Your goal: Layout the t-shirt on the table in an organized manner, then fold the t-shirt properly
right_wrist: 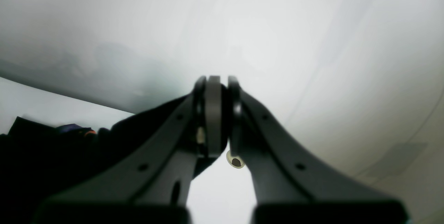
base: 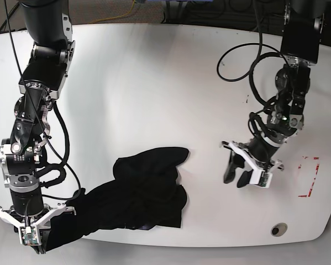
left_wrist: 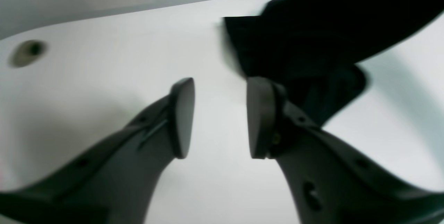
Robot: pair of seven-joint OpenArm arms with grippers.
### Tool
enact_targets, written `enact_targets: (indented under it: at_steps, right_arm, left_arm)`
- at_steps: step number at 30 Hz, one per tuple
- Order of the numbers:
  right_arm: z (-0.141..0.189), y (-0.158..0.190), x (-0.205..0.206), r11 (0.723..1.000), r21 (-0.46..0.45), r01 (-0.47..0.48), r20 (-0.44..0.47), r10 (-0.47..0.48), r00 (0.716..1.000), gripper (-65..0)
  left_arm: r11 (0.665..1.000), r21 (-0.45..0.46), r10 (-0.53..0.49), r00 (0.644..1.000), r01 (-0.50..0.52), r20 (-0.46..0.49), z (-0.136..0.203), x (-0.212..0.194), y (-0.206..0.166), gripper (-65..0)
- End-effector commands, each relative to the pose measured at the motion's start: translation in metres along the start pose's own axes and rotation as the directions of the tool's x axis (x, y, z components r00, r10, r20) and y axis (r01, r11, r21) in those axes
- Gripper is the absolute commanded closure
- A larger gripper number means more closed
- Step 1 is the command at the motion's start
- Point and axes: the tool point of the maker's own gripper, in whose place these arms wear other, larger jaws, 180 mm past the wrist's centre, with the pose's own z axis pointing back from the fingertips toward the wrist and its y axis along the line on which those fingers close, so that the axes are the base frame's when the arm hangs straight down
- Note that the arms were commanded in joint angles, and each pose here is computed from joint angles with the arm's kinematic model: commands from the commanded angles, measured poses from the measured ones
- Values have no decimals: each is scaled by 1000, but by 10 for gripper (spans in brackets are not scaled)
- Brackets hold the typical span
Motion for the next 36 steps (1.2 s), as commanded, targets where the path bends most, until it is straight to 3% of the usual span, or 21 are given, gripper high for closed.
enact_targets:
  at_steps: [1, 9, 14, 26, 36]
  right_arm:
    - [2, -15, 21, 999, -42, -6, 66, 9, 998, 0]
    - [2, -14, 20, 999, -36, -3, 65, 6, 998, 0]
    - [2, -14, 20, 999, -35, -2, 65, 5, 998, 0]
    - [2, -15, 21, 999, -37, 2, 67, 1, 998, 0]
    - [2, -15, 20, 999, -37, 1, 66, 1, 998, 0]
  left_arm:
    - [1000, -27, -12, 999, 13, 41, -8, 11, -14, -304]
    - [994, -103, -41, 997, 33, -70, -32, -33, -60, -498]
    - [988, -134, -90, 990, 75, -107, -48, -43, -77, -560]
    - [988, -107, -138, 963, 115, -231, -84, -81, -80, -572]
    - [992, -91, -113, 957, 92, -265, -100, -98, -74, -570]
